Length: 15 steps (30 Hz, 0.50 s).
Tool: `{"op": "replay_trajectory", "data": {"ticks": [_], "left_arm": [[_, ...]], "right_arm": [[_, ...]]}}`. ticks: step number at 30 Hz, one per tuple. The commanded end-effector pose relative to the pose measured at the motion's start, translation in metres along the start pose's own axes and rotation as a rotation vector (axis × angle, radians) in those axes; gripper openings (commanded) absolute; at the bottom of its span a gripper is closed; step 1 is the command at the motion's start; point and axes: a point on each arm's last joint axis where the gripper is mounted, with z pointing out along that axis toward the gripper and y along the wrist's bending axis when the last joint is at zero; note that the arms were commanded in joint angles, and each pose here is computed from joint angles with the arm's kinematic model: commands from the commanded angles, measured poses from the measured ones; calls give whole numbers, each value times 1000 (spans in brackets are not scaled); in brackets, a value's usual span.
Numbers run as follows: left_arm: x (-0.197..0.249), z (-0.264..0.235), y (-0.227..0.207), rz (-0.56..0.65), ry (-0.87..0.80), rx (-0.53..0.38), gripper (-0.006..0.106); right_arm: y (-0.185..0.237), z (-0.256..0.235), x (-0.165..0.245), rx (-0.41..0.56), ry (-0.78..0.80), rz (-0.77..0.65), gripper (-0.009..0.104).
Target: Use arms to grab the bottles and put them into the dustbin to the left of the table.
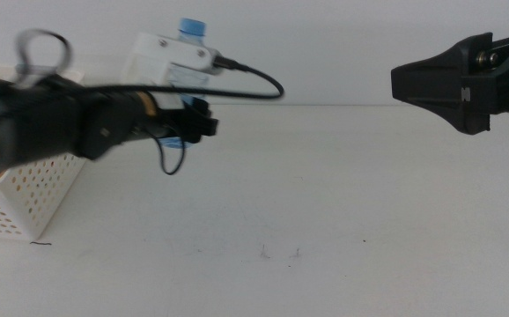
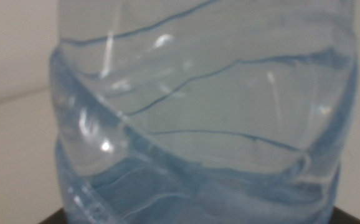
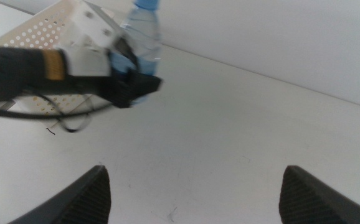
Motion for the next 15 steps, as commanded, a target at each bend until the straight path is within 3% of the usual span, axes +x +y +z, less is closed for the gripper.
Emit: {"op": "replay_trajectory", "data": {"ticks": [1, 7, 10, 15], "left_arm": [[-14, -37, 2, -44, 13, -15, -2], [-38, -87, 47, -38, 261, -68, -2], [-53, -105, 82, -29, 314, -60, -2], [-65, -125, 150, -95, 377, -142, -2]], "right_arm": [[-1, -3, -3, 9, -19, -5, 93], [-1, -3, -3, 9, -19, -5, 93], [-1, -3, -3, 9, -19, -5, 93], [-1, -3, -3, 9, -19, -5, 93]]}}
